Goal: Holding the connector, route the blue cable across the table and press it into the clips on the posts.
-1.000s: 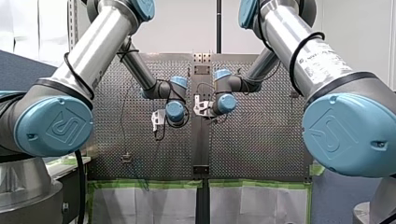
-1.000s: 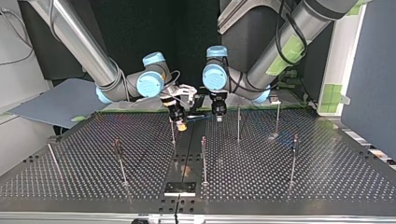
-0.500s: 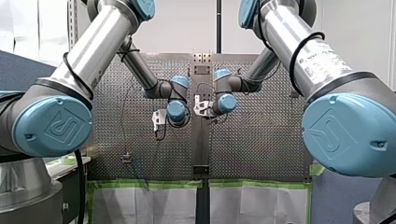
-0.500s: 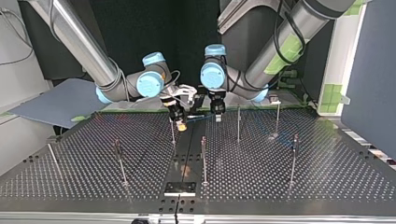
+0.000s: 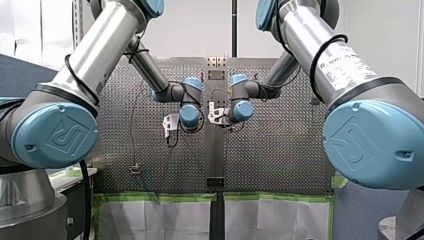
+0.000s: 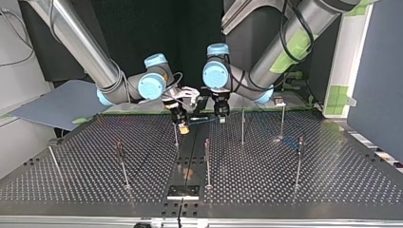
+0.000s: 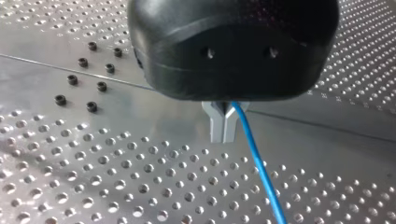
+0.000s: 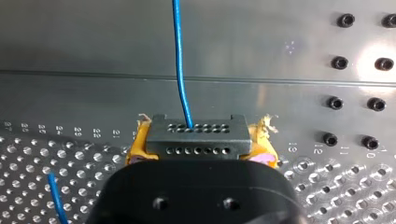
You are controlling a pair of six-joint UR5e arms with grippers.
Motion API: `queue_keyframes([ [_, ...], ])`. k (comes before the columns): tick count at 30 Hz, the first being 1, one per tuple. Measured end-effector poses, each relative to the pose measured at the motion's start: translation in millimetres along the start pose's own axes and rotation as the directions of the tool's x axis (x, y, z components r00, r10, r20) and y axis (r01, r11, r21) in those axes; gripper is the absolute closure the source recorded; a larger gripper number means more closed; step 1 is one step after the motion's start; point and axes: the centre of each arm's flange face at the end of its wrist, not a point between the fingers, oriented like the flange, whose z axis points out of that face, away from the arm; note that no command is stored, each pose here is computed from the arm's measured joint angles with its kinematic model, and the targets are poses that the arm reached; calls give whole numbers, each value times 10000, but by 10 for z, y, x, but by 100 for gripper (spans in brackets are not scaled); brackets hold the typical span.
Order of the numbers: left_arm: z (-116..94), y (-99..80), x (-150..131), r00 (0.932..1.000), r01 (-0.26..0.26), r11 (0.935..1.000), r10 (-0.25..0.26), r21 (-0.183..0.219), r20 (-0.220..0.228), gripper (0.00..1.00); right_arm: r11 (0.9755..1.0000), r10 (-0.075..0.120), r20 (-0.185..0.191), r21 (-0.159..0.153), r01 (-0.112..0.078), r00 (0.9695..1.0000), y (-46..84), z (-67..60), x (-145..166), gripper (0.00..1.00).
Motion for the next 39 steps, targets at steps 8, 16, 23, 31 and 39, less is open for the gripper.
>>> queue_keyframes([
  [8, -143, 40, -207, 9997, 138, 9999, -139, 44, 220, 100, 9999, -113, -388, 27, 114, 9992, -23, -34, 276, 100],
  [16, -276, 47, -539, 9982, 246, 9996, -251, 113, 540, 100, 9996, 237, -622, 175, -226, 9978, -119, -243, 581, 100],
  [23, -426, 66, -810, 9980, 191, 9997, -200, 140, 599, 100, 9989, 411, -636, 246, -396, 9971, -170, -474, 699, 100],
  [31, -603, 87, -1147, 9957, 244, 9995, -262, 217, 884, 100, 9986, 471, -954, 283, -446, 9943, -192, -685, 1042, 100],
  [39, -778, 92, -1468, 9904, 383, 9986, -428, 364, 1317, 100, 9987, 493, -1335, 193, -472, 9898, -130, -908, 1443, 100],
])
